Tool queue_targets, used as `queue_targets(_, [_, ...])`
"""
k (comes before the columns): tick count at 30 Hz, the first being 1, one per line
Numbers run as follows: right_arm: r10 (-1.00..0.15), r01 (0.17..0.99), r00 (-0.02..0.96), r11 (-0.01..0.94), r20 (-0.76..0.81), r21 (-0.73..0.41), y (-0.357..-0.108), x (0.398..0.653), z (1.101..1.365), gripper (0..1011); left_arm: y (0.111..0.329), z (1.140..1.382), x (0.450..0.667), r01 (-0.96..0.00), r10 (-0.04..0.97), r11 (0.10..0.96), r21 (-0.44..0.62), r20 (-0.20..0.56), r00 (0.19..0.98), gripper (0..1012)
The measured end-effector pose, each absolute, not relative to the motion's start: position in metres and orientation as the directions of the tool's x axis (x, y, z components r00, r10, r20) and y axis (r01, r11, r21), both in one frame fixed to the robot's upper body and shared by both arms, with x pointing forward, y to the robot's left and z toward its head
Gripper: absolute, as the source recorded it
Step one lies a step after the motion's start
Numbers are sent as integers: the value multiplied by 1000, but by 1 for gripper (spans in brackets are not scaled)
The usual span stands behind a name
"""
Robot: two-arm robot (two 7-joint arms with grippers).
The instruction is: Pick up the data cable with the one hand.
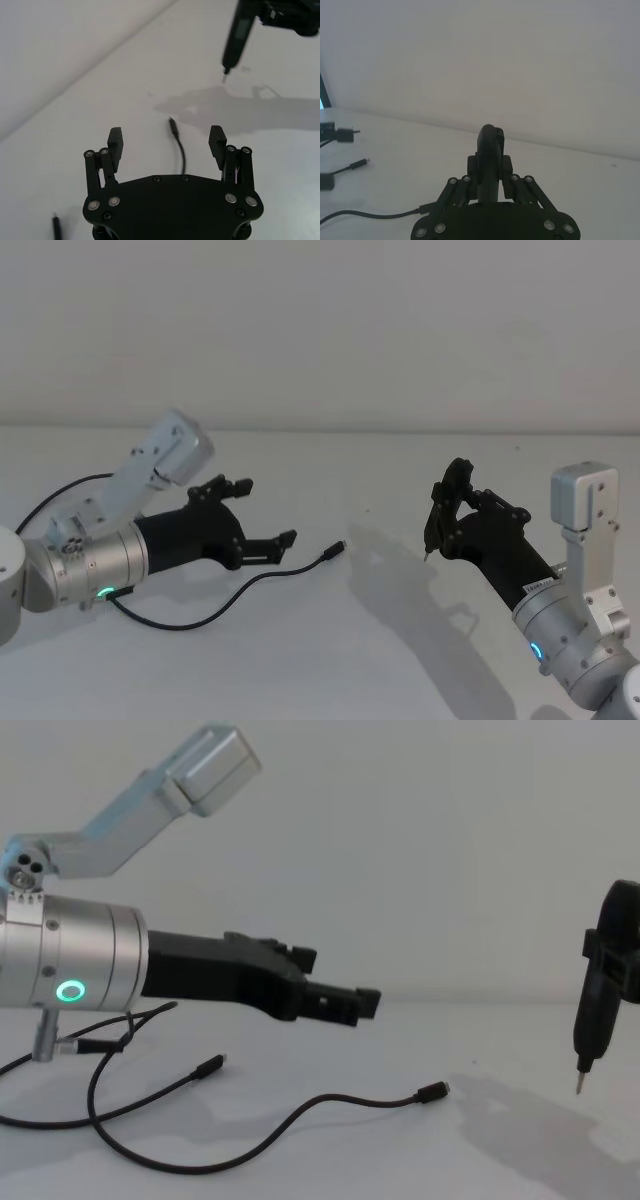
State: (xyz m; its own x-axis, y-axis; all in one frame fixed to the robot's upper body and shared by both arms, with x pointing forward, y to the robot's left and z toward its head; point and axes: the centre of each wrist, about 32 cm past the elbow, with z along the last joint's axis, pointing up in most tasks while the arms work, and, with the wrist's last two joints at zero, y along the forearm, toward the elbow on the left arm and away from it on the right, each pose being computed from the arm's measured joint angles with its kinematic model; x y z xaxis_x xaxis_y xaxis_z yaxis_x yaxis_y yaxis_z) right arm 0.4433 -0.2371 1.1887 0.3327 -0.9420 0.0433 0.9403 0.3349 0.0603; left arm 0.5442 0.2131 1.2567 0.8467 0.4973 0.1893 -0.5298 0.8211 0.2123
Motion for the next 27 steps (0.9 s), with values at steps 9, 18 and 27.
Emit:
queue_targets(9, [-942,940,333,335,43,60,-237,443,1189,274,214,1254,543,-496,467,822,280,167,869,1001])
queue_targets(18, [-942,940,333,335,43,60,-237,443,1189,274,212,1249,541,-528,499,789,315,174,849,1001])
queue_targets(27, [-942,940,333,335,43,60,-237,443,1189,274,207,1242,541,-541,520,770,339,159,840,1001])
